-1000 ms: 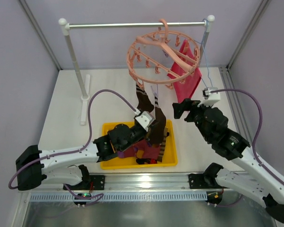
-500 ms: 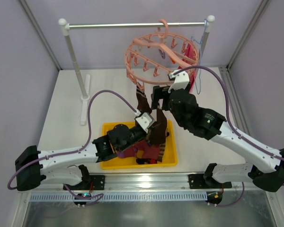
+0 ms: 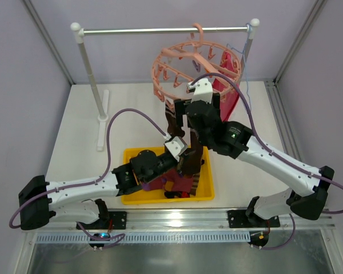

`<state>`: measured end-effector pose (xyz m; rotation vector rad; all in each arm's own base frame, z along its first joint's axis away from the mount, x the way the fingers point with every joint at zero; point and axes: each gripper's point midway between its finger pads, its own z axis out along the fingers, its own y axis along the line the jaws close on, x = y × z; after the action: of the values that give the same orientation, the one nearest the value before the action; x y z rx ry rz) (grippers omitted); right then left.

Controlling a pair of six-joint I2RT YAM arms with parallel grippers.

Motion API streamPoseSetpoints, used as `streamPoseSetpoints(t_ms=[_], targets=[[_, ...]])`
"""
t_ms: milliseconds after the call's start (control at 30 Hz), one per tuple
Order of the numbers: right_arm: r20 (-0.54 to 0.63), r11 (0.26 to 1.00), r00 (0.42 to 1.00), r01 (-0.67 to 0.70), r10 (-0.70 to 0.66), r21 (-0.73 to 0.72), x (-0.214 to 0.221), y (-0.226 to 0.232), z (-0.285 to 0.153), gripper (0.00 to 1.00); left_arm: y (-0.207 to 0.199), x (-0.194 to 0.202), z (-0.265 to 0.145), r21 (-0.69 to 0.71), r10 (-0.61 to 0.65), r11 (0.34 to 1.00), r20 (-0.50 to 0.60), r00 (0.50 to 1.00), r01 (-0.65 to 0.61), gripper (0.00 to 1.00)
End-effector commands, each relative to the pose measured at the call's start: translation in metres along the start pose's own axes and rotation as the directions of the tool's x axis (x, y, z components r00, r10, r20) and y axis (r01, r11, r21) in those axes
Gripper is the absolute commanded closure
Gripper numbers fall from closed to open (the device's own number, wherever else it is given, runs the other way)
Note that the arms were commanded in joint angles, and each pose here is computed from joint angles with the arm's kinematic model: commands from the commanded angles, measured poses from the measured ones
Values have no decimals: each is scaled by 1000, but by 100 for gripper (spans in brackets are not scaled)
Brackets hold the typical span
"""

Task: Remove the socks clipped to the hanger

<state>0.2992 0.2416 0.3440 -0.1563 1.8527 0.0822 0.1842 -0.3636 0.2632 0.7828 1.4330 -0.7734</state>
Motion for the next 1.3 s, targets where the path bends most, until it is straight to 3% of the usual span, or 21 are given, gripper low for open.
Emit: streamPoseSetpoints(t_ms=[0,333,400,467,500,533,600,833,867,933,1000,1267], targets=[[27,999,999,20,-20,27,-15,-2,0,3,-12,-22,1,47,-12,999,41,999,10,100],[31,996,998,58,-60,75,-17,0,11,3,-14,-22,-1,52,-7,999,38,999,5,100],[32,995,997,64,-67,76,-17,1,13,7,-14,-24,-2,52,-4,999,42,999,2,100],[33,994,997,72,-75,80,-16,2,14,18,-15,-24,-3,53,-6,999,44,999,4,100],[30,993,996,79,-81,85,-15,3,16,50,-15,-24,-3,53,-5,999,44,999,3,100],[31,993,996,79,-83,93,-15,2,16,70,-15,-25,-3,53,-7,999,45,999,4,100],[29,991,996,80,-84,105,-15,1,18,96,-14,-24,-4,50,-3,999,43,999,1,100],[34,992,997,66,-70,107,-16,-1,16,96,-11,-20,-5,35,3,999,35,999,-4,100],[36,993,997,63,-67,104,-16,-1,14,96,-11,-20,-6,33,2,999,35,999,-3,100],[35,993,997,61,-65,101,-14,-1,14,52,-10,-20,-6,28,2,1000,35,999,-3,100],[37,994,998,50,-54,100,-13,-3,13,21,-9,-20,-8,22,3,1000,33,999,-4,100],[37,995,999,27,-31,94,-4,-19,0,1,7,-34,-38,-38,-33,999,26,999,34,100]])
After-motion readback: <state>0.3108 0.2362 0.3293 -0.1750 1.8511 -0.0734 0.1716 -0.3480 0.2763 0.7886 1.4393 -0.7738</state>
